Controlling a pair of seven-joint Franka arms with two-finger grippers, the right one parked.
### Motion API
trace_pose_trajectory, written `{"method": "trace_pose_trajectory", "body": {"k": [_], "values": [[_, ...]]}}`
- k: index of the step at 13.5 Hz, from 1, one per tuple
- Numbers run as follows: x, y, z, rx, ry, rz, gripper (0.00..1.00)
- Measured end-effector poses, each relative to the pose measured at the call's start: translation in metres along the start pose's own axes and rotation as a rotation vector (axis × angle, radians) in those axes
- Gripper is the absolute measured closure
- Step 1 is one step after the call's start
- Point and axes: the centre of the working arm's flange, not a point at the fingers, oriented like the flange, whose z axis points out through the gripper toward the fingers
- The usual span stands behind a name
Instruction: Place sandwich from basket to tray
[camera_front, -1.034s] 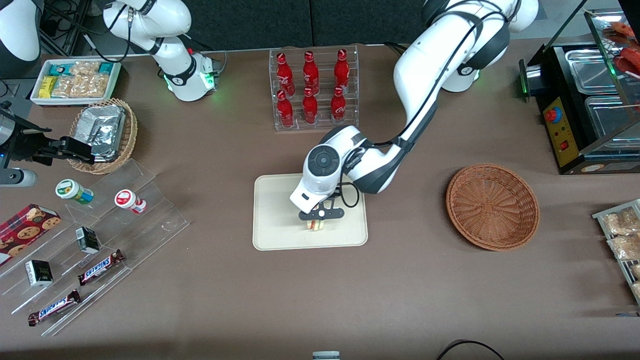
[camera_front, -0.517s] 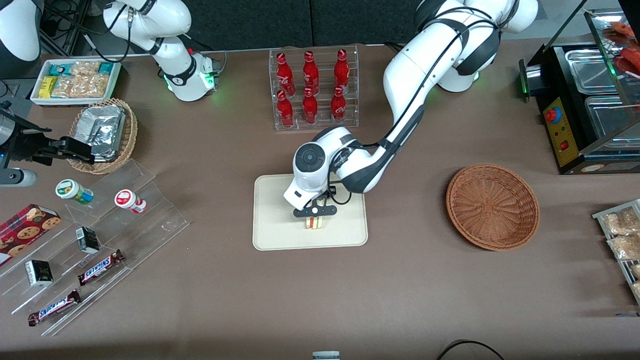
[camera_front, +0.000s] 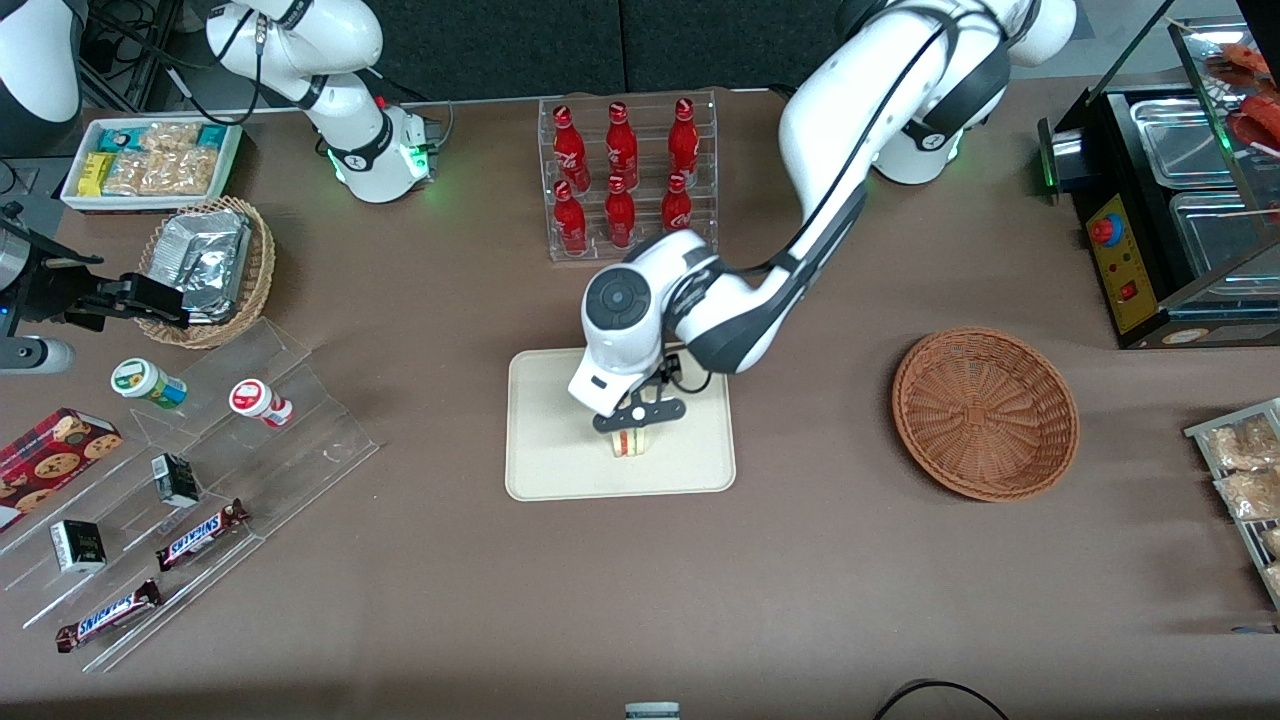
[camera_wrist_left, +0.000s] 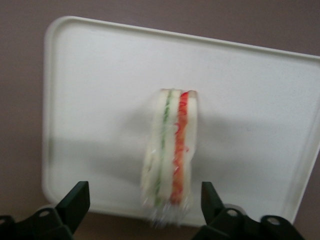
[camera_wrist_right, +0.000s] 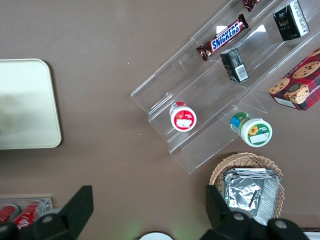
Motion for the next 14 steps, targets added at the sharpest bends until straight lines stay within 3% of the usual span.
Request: {"method": "trace_pose_trajectory", "body": {"k": [2,5,8,14], "values": [[0.012,-0.034,-0.056,0.01,-0.007,-0.02,0.0],[0.025,-0.104,-0.11,-0.012,-0.058,0.061,0.0],[0.036,-0.188,-0.136,0.004,-0.065,0.104,0.0],[0.067,-0.404,-0.167,-0.035,-0.098,0.18,0.0]]}}
